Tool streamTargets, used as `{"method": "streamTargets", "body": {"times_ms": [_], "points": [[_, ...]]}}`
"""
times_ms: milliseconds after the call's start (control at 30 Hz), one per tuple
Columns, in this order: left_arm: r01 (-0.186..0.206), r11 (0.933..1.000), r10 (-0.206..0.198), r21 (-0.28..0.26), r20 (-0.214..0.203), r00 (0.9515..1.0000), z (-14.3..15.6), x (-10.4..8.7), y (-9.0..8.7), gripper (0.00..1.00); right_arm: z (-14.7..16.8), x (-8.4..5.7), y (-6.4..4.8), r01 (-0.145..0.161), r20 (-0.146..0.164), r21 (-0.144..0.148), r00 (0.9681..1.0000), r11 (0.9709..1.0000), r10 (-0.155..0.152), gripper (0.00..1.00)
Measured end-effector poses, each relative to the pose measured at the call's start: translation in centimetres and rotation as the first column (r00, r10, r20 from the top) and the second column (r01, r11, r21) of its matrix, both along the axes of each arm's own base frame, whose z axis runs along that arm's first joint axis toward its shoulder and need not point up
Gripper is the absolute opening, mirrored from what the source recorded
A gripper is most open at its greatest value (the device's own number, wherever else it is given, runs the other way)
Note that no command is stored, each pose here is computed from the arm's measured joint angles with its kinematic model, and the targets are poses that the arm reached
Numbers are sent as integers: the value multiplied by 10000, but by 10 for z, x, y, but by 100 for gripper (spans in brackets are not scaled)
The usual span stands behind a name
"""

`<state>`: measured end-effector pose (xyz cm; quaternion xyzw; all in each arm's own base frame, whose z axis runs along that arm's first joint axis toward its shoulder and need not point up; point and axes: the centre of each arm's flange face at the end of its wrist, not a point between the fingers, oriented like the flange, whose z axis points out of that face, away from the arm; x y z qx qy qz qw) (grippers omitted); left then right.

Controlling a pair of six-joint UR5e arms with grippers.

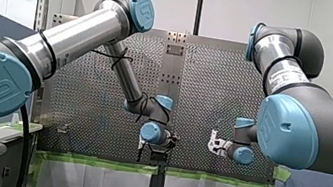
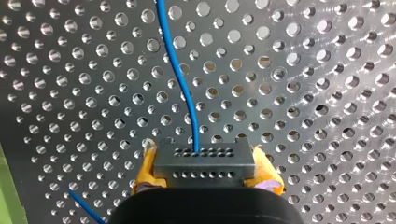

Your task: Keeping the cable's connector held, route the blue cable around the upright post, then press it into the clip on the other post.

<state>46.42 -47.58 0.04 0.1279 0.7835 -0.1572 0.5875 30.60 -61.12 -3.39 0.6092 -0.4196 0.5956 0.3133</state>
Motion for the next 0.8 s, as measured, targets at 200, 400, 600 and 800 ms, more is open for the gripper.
{"method": "streamTargets", "body": {"times_ms": [200, 400, 600, 800], "points": [[-148, 9999, 148, 11, -85, 9999, -1, 1, 3, 100, 0, 0, 0, 6, 41, 24, 10000, 10000, -6, 0], [-195, 9998, 195, -3, -122, 9997, -1, 1, 4, 100, -1, 0, 0, 5, 57, 33, 10000, 10000, -5, 0], [-294, 9996, 294, 2, -117, 9995, -1, 2, 5, 100, -1, 0, 0, 11, 53, 45, 10000, 10000, -11, 0], [-402, 9991, 404, 132, -169, 9990, 0, -2, 5, 100, -2, 0, 1, 5, 51, 59, 10000, 10000, -5, 0]]}}
